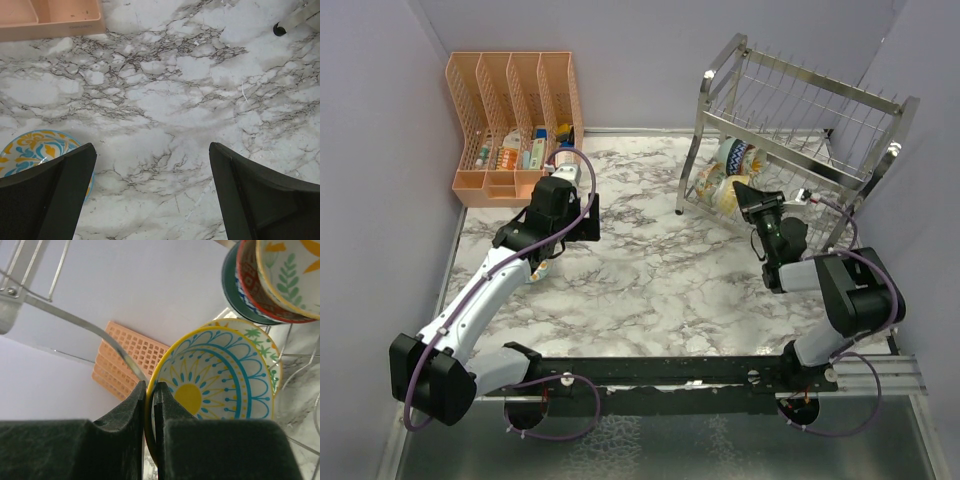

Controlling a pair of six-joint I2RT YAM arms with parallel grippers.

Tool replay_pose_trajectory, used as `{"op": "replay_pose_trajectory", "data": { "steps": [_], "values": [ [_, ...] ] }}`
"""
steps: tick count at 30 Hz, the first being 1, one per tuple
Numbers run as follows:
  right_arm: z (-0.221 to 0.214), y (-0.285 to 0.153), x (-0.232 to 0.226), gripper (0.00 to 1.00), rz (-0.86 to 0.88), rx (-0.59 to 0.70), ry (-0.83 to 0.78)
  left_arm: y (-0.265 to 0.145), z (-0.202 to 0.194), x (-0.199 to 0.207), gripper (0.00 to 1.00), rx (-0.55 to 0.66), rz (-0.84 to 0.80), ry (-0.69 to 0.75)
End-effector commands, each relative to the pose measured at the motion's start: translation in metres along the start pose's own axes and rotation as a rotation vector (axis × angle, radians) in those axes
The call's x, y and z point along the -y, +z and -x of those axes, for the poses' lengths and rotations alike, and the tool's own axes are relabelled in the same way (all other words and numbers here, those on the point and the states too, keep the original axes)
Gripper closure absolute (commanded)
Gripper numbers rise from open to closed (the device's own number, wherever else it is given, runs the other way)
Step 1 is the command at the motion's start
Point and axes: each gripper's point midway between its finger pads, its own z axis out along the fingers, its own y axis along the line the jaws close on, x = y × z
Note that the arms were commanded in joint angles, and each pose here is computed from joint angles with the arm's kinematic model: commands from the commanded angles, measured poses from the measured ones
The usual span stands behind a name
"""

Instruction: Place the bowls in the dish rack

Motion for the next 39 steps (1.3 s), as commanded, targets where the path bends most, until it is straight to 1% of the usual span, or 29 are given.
{"op": "replay_pose_trajectory", "data": {
  "steps": [1, 7, 13, 17, 22, 25, 33, 39],
  "values": [
    [0.024, 0.012, -0.027, 0.99, 0.167, 0.114, 0.093, -0.011, 0.015, -0.001, 0.01, 0.035, -0.004, 0.02],
    [0.018, 0.019, -0.016, 0.99, 0.213, 0.114, 0.14, -0.012, 0.016, -0.004, 0.01, 0.038, 0.006, 0.031],
    [0.019, 0.021, -0.014, 0.99, 0.219, 0.12, 0.154, -0.008, 0.012, -0.008, 0.01, 0.024, 0.022, 0.039],
    [0.025, 0.018, -0.027, 0.99, 0.252, 0.13, 0.153, -0.006, 0.009, -0.01, 0.01, 0.015, 0.025, 0.045],
    [0.035, 0.017, -0.05, 0.99, 0.282, 0.142, 0.11, -0.005, 0.006, -0.011, 0.01, 0.012, 0.026, 0.044],
    [0.038, 0.018, -0.055, 0.99, 0.283, 0.145, 0.106, -0.003, 0.004, -0.011, 0.01, 0.01, 0.019, 0.038],
    [0.022, 0.026, -0.027, 0.99, 0.28, 0.117, 0.21, -0.002, 0.001, -0.012, 0.01, 0.004, 0.02, 0.034],
    [0.015, 0.034, -0.015, 0.99, 0.264, 0.106, 0.221, 0.0, -0.002, -0.013, 0.01, -0.007, 0.019, 0.034]
  ]
}}
